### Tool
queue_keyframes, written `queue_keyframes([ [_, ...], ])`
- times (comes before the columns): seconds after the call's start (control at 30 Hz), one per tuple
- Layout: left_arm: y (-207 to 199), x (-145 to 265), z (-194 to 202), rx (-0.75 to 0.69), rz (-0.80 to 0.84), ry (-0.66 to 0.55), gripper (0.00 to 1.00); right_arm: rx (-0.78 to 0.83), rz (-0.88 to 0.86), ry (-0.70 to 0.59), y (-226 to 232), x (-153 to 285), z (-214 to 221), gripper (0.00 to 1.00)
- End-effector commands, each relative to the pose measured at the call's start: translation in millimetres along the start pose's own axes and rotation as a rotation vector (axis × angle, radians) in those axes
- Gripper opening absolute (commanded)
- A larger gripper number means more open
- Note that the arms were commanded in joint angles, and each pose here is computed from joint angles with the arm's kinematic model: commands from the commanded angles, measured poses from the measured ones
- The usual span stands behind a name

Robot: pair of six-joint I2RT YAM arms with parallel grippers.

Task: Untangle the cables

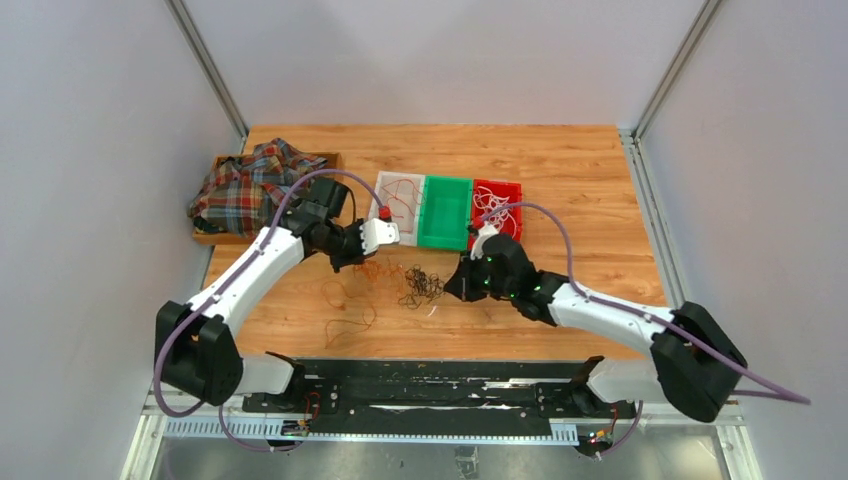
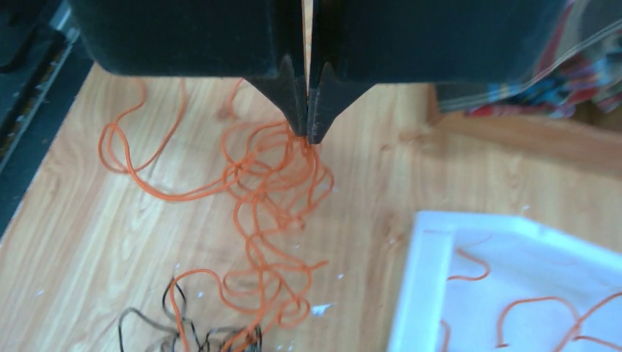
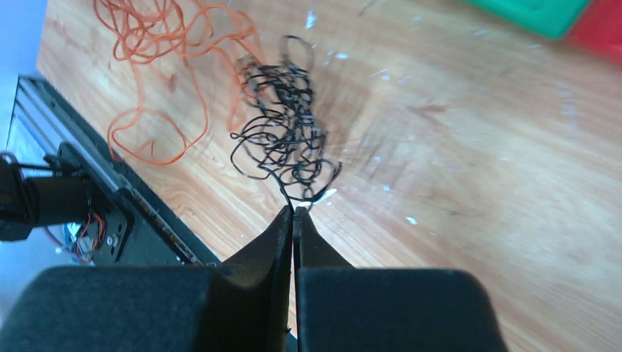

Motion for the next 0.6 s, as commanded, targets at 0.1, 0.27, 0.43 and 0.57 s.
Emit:
queue_keyframes([
  [0.1, 2, 36, 4, -0.17, -0.128, 0.119, 0.0, -0.094, 0.193, -0.114, -37, 44, -28, 0.01],
  [0.27, 1, 39, 11, -0.21, -0.146, 0.198, 0.0, -0.12, 0.269, -0.177, -49, 70, -37, 0.01],
  [0.43, -5, 30, -1, -0.09, -0.075, 0.037, 0.09, -0.118, 0.165, -0.096, -44, 66, -31, 0.01],
  [0.57, -10, 20, -27, -0.024, 0.014, -0.057, 0.53, -0.132, 0.09, 0.005, -39, 58, -27, 0.01],
])
Point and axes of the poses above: each gripper's point midway between its finger pads, its own x axis back along the fingers, its own y axis along the line the jaws close on, z = x × y, the point moved 10 cm from there along x, back along the fingers, and after that the axes turned 12 degrees about -x, right-handed, at the moved point
